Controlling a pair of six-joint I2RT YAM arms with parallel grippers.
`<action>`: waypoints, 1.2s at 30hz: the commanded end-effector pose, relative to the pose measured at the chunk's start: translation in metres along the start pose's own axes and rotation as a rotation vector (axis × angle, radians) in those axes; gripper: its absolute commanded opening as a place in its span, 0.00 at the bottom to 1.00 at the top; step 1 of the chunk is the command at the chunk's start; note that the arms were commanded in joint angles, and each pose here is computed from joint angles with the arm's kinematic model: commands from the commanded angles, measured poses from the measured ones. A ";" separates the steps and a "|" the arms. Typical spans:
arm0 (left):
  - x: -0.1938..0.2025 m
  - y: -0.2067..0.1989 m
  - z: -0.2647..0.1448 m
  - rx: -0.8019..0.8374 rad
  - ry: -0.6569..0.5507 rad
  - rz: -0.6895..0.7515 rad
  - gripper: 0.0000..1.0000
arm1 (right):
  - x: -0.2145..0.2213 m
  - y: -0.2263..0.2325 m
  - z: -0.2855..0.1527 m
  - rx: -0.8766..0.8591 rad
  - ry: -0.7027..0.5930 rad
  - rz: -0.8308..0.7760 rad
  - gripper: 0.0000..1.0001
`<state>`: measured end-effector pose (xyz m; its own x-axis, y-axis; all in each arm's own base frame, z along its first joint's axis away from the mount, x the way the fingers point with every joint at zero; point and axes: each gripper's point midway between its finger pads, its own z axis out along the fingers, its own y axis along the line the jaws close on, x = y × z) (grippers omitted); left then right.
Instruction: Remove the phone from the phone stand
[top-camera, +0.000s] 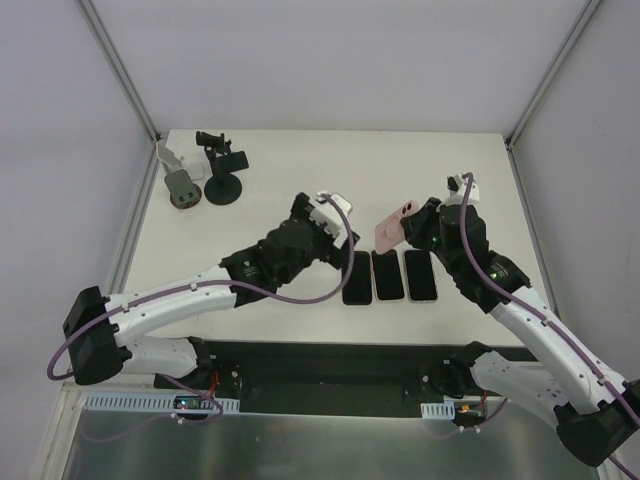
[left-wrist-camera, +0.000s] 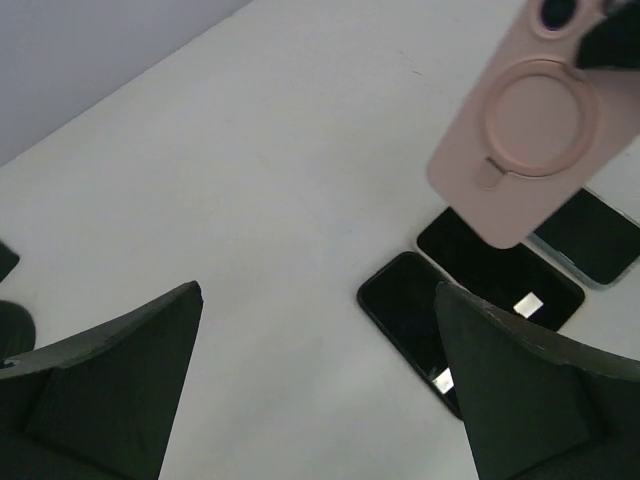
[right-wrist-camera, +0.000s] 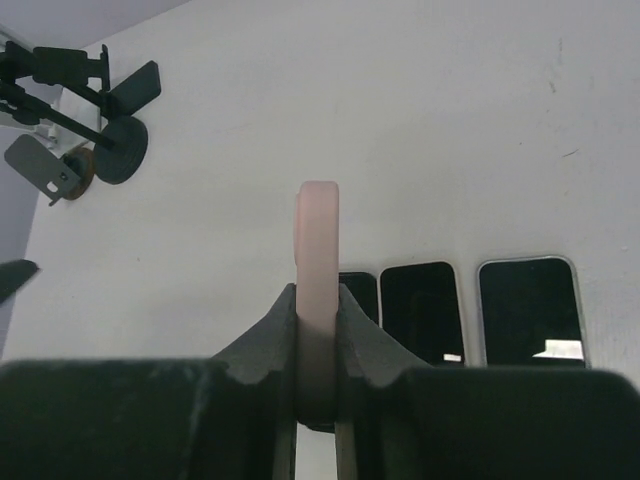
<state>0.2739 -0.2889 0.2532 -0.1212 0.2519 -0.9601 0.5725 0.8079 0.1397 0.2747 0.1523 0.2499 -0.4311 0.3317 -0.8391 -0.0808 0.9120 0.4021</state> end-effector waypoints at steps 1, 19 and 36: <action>-0.025 -0.040 0.011 0.010 -0.075 0.088 0.99 | -0.026 0.039 -0.010 -0.146 -0.016 0.203 0.01; -0.012 -0.130 0.068 0.065 -0.043 0.360 0.75 | -0.008 0.038 -0.016 -0.177 0.013 0.388 0.01; 0.016 -0.126 0.070 -0.016 0.026 0.412 0.07 | -0.015 0.033 -0.009 -0.162 -0.035 0.510 0.11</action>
<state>0.2553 -0.4256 0.2054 0.1040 0.5396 -0.8355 0.5920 0.6414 0.4880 0.2642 0.1682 0.2356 -0.4946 0.6597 -0.5658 0.0845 0.6844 0.7242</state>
